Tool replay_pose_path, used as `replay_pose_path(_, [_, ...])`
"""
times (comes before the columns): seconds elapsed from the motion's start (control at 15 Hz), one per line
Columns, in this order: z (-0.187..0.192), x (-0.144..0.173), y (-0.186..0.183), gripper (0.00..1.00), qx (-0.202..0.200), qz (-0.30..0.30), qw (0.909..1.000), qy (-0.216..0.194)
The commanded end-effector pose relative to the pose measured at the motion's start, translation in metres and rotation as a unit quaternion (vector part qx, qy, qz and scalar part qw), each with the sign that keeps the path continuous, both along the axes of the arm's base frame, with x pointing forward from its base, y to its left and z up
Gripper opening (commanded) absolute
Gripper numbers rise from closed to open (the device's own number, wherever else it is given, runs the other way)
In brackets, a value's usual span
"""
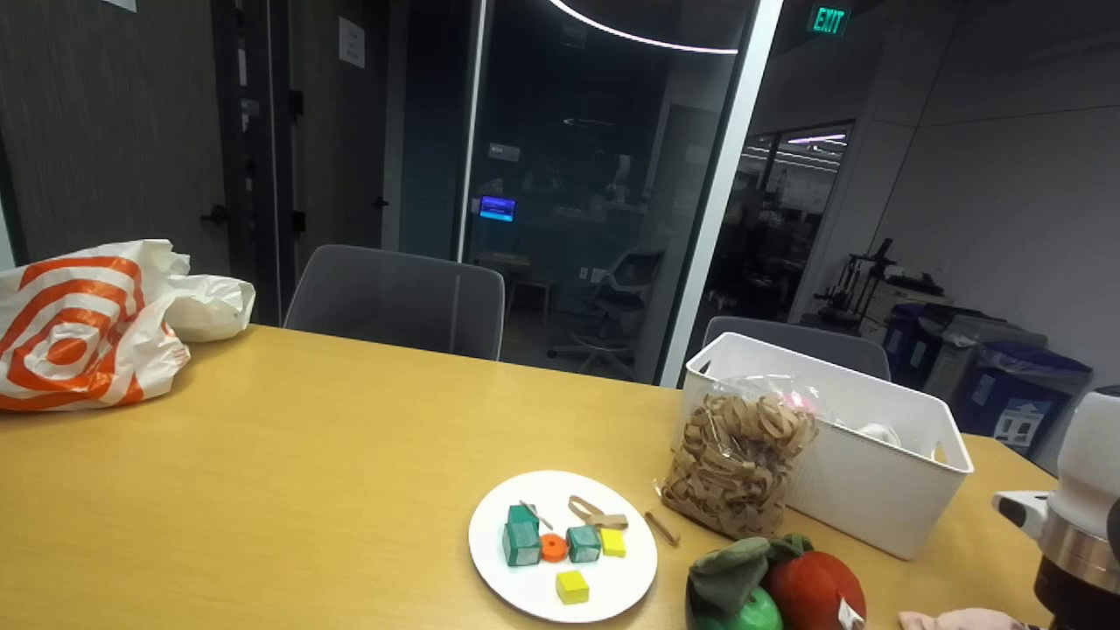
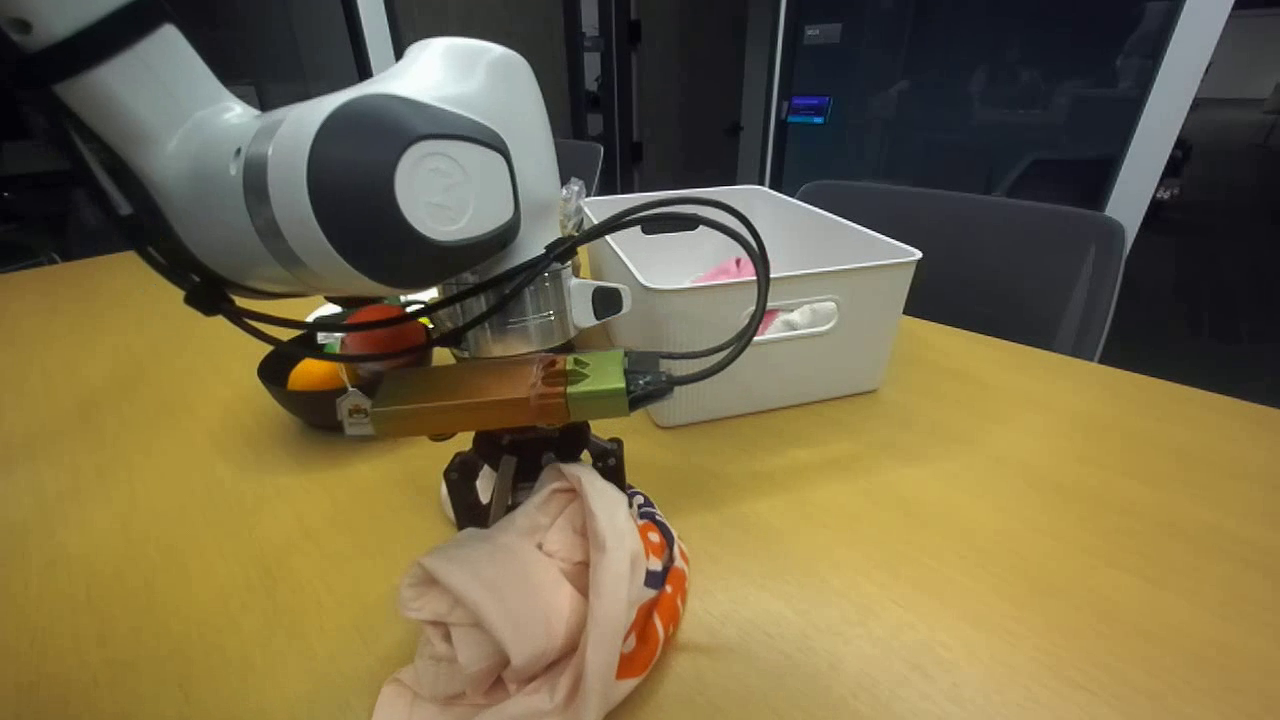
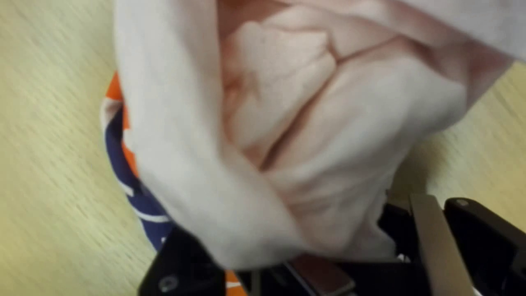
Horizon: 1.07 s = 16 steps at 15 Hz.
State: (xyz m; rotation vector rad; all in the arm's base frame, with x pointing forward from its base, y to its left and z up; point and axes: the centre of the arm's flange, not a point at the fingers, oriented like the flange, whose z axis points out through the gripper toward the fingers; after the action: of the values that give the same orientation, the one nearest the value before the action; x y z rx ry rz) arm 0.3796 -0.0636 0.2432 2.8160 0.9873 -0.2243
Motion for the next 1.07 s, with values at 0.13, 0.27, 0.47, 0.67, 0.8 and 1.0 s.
replay_pose_path(0.13, [0.061,-0.033,-0.037,0.13,0.02,-0.05,0.9975,0.045])
replay_pose_path(0.27, [0.076,-0.039,-0.05,0.14,0.019,-0.083,0.9954,0.044])
replay_pose_path(0.47, [0.097,-0.046,-0.072,0.14,0.0,-0.164,0.9859,0.032])
replay_pose_path(0.67, [0.13,-0.057,-0.091,0.13,-0.004,-0.237,0.9715,-0.012])
replay_pose_path(0.8, [0.152,-0.062,-0.103,0.13,-0.003,-0.28,0.9591,-0.042])
replay_pose_path(1.0, [0.172,-0.073,-0.122,0.13,-0.014,-0.349,0.9338,-0.078])
